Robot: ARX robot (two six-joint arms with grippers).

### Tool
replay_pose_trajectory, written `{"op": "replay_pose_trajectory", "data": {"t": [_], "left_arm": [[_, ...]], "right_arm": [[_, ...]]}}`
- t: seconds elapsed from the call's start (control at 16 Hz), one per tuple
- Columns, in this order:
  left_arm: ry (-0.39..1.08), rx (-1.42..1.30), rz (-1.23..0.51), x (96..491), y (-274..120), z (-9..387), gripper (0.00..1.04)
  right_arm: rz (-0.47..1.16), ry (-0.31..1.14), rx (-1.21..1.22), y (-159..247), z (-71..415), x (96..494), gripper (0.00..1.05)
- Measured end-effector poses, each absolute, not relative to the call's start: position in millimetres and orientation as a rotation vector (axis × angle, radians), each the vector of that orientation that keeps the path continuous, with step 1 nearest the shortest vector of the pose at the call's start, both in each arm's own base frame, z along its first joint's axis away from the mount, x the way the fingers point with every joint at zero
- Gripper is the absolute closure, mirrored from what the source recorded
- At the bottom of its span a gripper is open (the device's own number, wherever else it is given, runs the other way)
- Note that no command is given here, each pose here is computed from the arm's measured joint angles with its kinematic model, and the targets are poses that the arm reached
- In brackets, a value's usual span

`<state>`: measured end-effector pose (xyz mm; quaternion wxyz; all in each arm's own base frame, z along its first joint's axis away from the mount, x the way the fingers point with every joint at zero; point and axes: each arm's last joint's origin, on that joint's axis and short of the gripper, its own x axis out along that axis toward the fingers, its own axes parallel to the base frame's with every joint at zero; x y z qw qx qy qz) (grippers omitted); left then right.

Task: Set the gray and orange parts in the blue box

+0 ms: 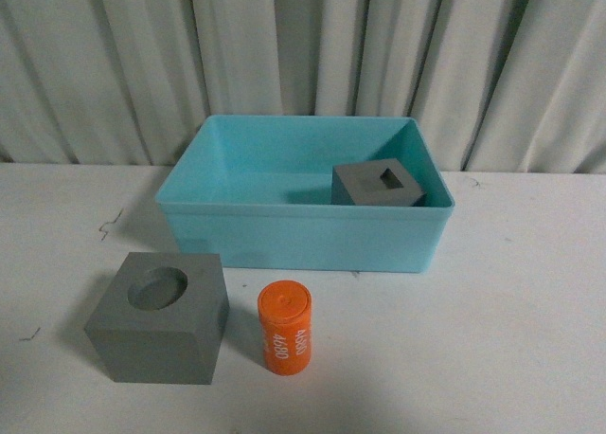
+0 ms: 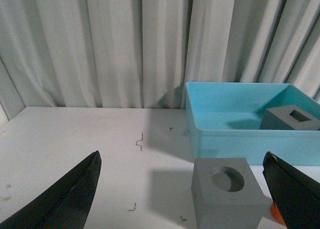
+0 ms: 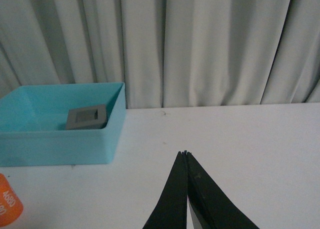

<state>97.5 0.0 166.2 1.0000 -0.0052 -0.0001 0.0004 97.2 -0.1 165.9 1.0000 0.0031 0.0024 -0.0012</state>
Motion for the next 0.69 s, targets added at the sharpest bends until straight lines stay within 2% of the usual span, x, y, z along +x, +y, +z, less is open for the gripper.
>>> {"op": "replay_pose_trajectory", "data": {"t": [0.5, 0.69], "left_arm": [[0.0, -0.01, 0.0, 97.5, 0.0, 166.2, 0.07], [0.0, -0.01, 0.0, 97.5, 0.0, 166.2, 0.07]], "right_arm": [[-0.002, -0.006, 0.006, -0.1, 167.0, 97.1, 1.03], [-0.002, -0.006, 0.006, -0.1, 167.0, 97.1, 0.68]]}}
